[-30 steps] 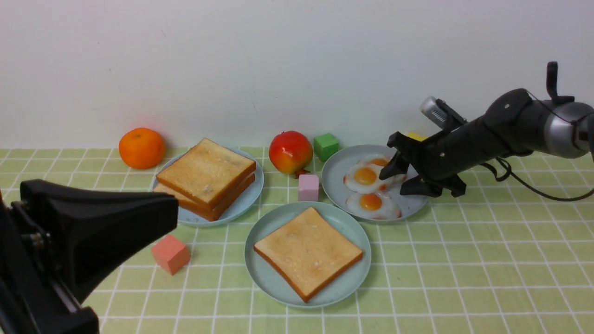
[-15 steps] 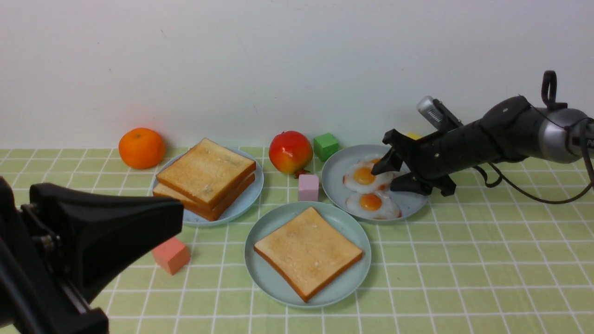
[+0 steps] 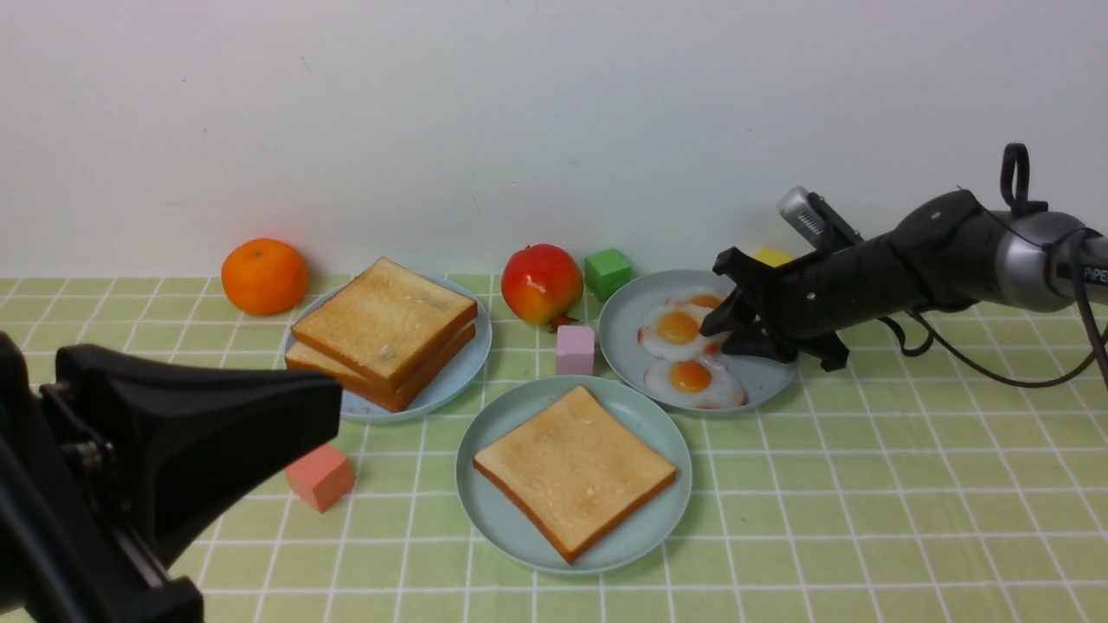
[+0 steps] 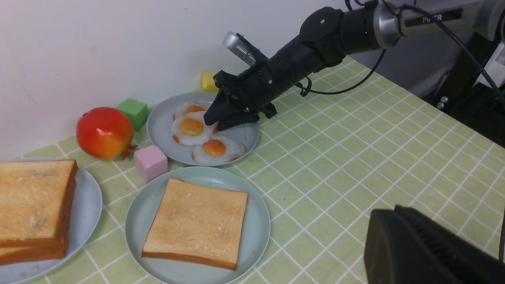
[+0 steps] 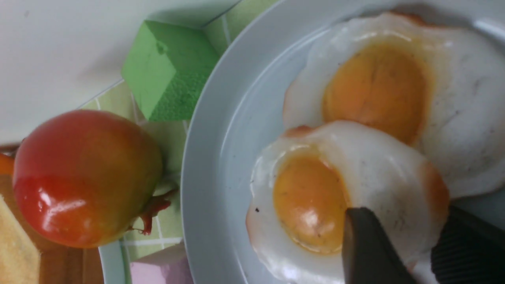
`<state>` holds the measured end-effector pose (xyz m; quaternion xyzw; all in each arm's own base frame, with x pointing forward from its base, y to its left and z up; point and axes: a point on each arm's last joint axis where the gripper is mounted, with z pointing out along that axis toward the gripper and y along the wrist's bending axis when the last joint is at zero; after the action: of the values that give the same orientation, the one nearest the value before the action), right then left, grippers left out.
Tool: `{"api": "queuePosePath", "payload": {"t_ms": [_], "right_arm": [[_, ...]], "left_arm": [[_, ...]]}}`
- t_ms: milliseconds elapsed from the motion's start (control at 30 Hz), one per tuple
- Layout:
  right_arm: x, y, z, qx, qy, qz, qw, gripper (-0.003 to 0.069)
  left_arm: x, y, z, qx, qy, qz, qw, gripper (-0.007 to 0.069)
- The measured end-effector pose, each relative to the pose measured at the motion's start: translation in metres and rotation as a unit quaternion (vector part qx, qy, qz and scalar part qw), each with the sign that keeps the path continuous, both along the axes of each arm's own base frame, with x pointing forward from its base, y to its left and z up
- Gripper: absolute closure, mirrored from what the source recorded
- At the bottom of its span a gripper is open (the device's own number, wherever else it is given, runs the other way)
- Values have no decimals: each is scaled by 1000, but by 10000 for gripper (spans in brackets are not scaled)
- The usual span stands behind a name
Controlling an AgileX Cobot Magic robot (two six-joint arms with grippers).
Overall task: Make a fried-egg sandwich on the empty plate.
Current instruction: Use the right arm to grab a fried egg, then use the right arm to place the fried egg on the slice of bread in the middle
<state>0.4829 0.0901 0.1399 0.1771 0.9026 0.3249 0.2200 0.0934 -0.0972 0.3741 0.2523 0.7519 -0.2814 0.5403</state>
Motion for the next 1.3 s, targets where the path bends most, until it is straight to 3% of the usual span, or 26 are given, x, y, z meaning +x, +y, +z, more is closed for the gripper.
{"api": "queuePosePath", "payload": {"t_ms": [200,433,600,800,900,1033,1300], "right_arm": [[1,0,1,1,-4,-5,1000,559],[1,1,6,14,-4,-8,1000,571],[-5,4,33,18,-24,20,999,571],[-33,10,113,31,-85,97,991,571],[-59,21,131,34,-84,138,986,571],[-102,51,120,27,-57,175,983,571],[-139,88,68,16,-28,164,986,573]], "left_arm": [[0,0,0,0,0,0,1000,638],[0,0,0,0,0,0,1000,638],[0,0,0,1,0,0,1000,638],[1,1,0,10,-10,3,1000,638],[1,1,0,16,-14,4,1000,638],[1,2,-1,22,-15,5,1000,638],[1,2,-2,28,-10,5,1000,635]]}}
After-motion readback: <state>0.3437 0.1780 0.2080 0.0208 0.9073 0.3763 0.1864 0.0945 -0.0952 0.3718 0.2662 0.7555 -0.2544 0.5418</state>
